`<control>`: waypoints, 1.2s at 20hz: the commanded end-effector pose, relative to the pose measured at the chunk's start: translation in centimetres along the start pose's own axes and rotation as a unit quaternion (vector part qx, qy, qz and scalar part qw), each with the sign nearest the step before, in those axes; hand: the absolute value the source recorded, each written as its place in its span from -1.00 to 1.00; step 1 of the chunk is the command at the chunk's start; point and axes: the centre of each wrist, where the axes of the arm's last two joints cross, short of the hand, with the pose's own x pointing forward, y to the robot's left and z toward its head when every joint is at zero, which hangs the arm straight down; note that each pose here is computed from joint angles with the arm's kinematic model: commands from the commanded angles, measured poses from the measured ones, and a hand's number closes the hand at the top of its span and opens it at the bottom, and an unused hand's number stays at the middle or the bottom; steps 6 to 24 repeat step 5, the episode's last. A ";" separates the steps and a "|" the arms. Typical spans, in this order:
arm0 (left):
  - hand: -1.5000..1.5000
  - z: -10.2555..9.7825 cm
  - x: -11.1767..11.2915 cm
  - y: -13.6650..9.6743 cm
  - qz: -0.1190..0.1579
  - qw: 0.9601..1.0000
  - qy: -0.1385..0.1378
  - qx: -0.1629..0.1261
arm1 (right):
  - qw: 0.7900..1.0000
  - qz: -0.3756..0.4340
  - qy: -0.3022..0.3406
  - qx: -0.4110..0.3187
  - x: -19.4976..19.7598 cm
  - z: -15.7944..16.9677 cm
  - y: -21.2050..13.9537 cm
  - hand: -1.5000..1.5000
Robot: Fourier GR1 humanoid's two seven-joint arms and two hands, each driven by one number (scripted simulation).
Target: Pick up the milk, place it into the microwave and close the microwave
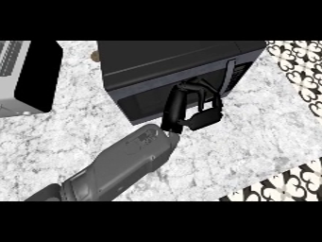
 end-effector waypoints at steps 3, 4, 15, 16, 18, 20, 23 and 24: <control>1.00 -2.0 -0.4 1.6 -0.017 0.999 0.010 0.047 | 1.000 -0.004 0.005 0.008 0.2 -0.2 0.1 -1.00; 1.00 -1.9 -0.4 1.4 -0.012 0.999 0.010 0.046 | 1.000 -0.002 0.000 0.009 0.3 -0.3 0.0 -1.00; 1.00 -2.0 -0.3 1.5 -0.011 0.999 0.012 0.050 | 1.000 -0.007 0.009 0.008 0.2 -0.1 0.0 -1.00; 1.00 -2.0 -0.3 1.5 -0.011 0.999 0.012 0.050 | 1.000 -0.007 0.009 0.008 0.2 -0.1 0.0 -1.00; 1.00 -2.0 -0.3 1.5 -0.011 0.999 0.012 0.050 | 1.000 -0.007 0.009 0.008 0.2 -0.1 0.0 -1.00; 1.00 -2.0 -0.3 1.5 -0.011 0.999 0.012 0.050 | 1.000 -0.007 0.009 0.008 0.2 -0.1 0.0 -1.00; 1.00 -2.0 -0.3 1.5 -0.011 0.999 0.012 0.050 | 1.000 -0.007 0.009 0.008 0.2 -0.1 0.0 -1.00; 1.00 -2.0 -0.3 1.5 -0.011 0.999 0.012 0.050 | 1.000 -0.007 0.009 0.008 0.2 -0.1 0.0 -1.00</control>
